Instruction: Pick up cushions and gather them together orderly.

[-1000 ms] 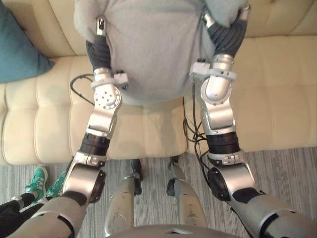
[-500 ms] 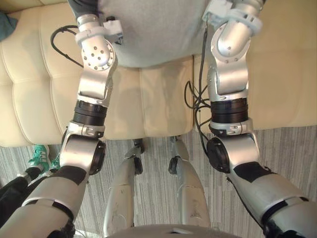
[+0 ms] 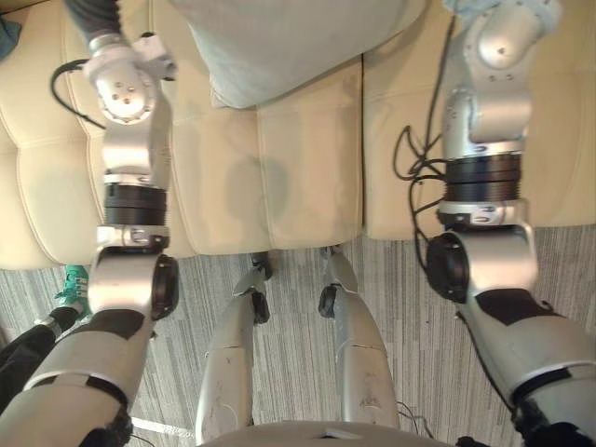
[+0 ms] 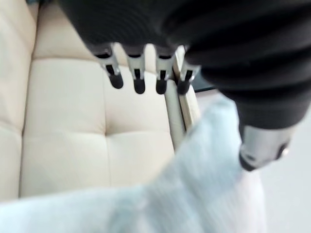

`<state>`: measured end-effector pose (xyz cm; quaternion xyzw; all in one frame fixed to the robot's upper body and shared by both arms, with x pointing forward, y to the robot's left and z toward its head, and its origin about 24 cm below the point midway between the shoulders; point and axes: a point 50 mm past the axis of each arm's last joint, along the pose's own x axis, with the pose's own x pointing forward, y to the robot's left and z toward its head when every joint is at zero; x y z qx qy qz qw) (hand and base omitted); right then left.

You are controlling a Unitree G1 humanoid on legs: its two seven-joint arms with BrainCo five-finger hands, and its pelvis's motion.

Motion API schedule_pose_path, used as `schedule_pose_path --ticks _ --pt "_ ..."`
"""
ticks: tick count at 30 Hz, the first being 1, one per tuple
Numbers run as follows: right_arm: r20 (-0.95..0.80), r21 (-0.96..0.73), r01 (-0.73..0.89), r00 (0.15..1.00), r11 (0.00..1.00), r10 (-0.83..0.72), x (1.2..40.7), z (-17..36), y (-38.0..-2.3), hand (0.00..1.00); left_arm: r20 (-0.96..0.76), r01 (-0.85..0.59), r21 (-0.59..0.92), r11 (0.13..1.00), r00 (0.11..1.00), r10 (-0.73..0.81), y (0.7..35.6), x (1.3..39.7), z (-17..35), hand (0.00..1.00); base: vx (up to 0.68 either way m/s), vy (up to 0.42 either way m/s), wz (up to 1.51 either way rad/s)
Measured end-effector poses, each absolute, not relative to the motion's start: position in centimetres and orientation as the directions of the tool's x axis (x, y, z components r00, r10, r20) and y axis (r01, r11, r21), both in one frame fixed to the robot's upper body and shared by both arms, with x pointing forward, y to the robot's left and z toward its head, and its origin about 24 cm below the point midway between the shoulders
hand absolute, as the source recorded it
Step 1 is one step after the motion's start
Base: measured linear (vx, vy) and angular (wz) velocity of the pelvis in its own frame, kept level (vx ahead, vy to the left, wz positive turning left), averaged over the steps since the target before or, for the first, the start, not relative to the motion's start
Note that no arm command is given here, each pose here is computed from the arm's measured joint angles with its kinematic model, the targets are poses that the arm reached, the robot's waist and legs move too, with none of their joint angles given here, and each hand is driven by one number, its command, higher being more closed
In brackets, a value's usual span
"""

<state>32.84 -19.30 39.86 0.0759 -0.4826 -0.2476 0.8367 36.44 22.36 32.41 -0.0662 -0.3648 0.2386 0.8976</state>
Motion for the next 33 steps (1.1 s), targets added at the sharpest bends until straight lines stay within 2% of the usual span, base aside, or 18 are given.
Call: schedule_pose_path --ticks 5,10,15,20,23,24,29,33 --pt "0.753 0.322 0.387 0.448 0.864 -0.481 33.5 39.6 -21.7 0.0 0.57 -0.484 -0.258 0.836 0.622 0.536 26.9 36.2 31.0 0.0 -0.02 -0.009 0.06" --pt "0.77 0.262 0.386 0.469 0.885 -0.432 33.6 39.3 -21.6 0.0 0.529 -0.556 -0.248 0.793 0.609 0.592 30.3 35.1 29.1 0.0 -0.01 -0.02 0.01" --pt "0.733 0.173 0.404 0.556 0.898 -0.392 34.1 33.9 -22.0 0.0 0.439 -0.604 -0.248 0.758 0.627 0.643 32.1 33.7 23.9 0.0 0.01 -0.032 -0.05" --pt "0.568 0.059 0.389 0.744 0.919 -0.351 32.6 22.0 -22.0 0.0 0.262 -0.592 -0.207 0.779 0.734 0.627 29.2 30.5 13.0 0.0 0.03 -0.011 0.04" --pt "0.36 0.016 0.363 0.867 0.932 -0.344 30.0 13.3 -21.2 0.0 0.014 -0.606 -0.176 0.775 0.786 0.618 27.2 25.8 4.3 0.0 0.08 -0.027 0.04" --pt "0.286 -0.006 0.358 0.895 0.934 -0.342 28.9 10.8 -20.9 0.0 -0.078 -0.626 -0.173 0.76 0.778 0.624 26.6 23.9 1.8 0.0 0.08 -0.026 -0.03" --pt "0.041 -0.102 0.349 0.937 0.931 -0.347 24.9 3.6 -20.5 0.0 -0.366 -0.663 -0.129 0.737 0.723 0.586 24.4 18.3 -5.3 0.0 0.08 -0.019 -0.09" --pt "-0.199 -0.176 0.358 0.899 0.917 -0.39 21.6 -2.2 -21.3 0.0 -0.551 -0.617 -0.047 0.785 0.672 0.496 22.8 15.2 -9.6 0.0 0.08 0.008 -0.05"
